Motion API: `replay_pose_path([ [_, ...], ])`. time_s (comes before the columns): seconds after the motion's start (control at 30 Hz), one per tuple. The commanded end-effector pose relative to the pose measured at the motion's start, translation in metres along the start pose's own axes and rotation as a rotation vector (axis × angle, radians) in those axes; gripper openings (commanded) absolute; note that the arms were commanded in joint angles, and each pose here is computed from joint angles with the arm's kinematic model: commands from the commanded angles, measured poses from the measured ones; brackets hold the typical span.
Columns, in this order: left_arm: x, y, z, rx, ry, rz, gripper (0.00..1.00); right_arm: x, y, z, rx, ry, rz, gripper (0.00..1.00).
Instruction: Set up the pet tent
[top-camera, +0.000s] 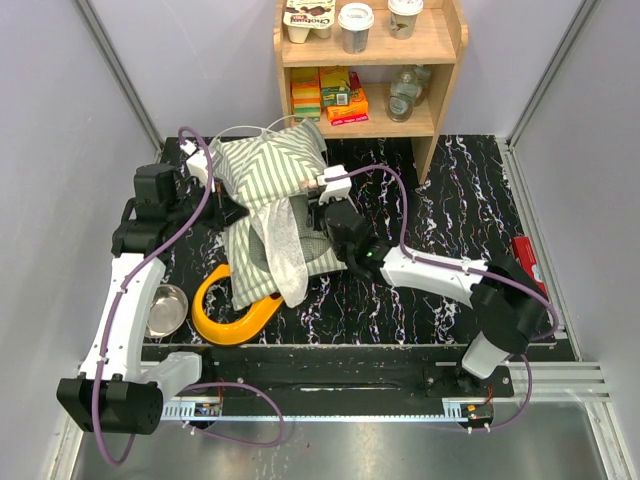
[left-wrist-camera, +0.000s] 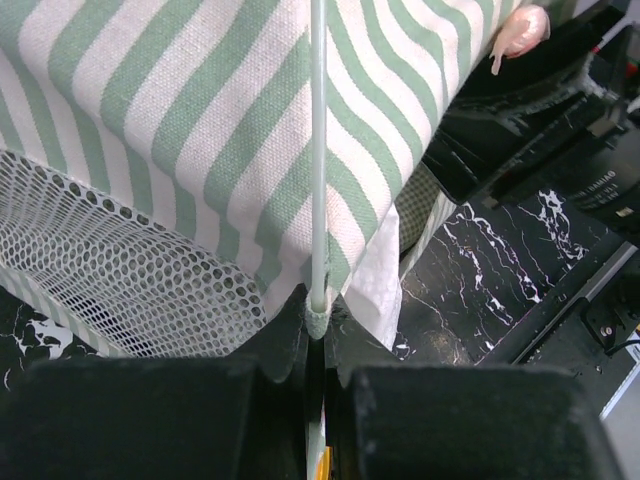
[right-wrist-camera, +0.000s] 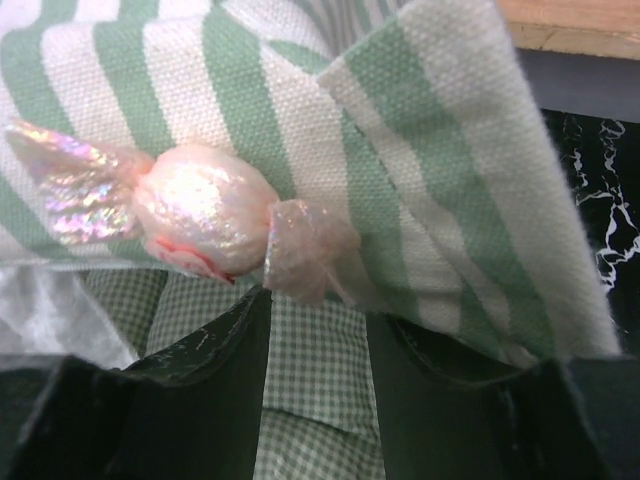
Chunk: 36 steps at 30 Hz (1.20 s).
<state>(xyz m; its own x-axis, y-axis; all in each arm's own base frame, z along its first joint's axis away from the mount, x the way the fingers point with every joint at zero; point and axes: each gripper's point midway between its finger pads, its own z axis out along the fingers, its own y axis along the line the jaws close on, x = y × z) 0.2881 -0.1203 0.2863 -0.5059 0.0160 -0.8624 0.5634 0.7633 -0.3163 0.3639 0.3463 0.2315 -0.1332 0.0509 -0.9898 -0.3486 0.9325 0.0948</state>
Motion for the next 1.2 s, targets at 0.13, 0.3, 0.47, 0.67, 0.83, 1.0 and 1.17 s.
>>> replay_pose_path([
  [0.13,-0.017,-0.015,-0.002,0.067,-0.065,0.032,0.0,-0.06,-0.019,0.04,0.085,-0.224,0.153,0.52],
  [0.3,-0.017,-0.016,-0.001,0.073,-0.063,0.03,0.0,-0.063,-0.018,0.053,0.108,-0.275,0.214,0.29],
  [0.47,-0.017,-0.015,-0.001,0.07,-0.062,0.029,0.0,-0.061,-0.024,0.052,0.092,-0.288,0.249,0.0],
  [0.67,-0.019,-0.007,0.0,0.03,-0.066,0.044,0.0,-0.051,0.029,0.007,-0.355,-0.157,0.106,0.0],
  [0.83,-0.018,-0.002,0.004,0.016,-0.065,0.04,0.0,-0.035,0.082,-0.082,-0.901,0.056,-0.018,0.0],
  [1.0,-0.021,0.001,0.003,-0.003,-0.072,0.04,0.0,-0.048,0.058,-0.09,-0.799,0.067,-0.047,0.0],
  [1.17,-0.02,-0.008,0.002,0.034,-0.07,0.03,0.0,-0.046,-0.005,-0.042,-0.343,0.002,0.016,0.04],
])
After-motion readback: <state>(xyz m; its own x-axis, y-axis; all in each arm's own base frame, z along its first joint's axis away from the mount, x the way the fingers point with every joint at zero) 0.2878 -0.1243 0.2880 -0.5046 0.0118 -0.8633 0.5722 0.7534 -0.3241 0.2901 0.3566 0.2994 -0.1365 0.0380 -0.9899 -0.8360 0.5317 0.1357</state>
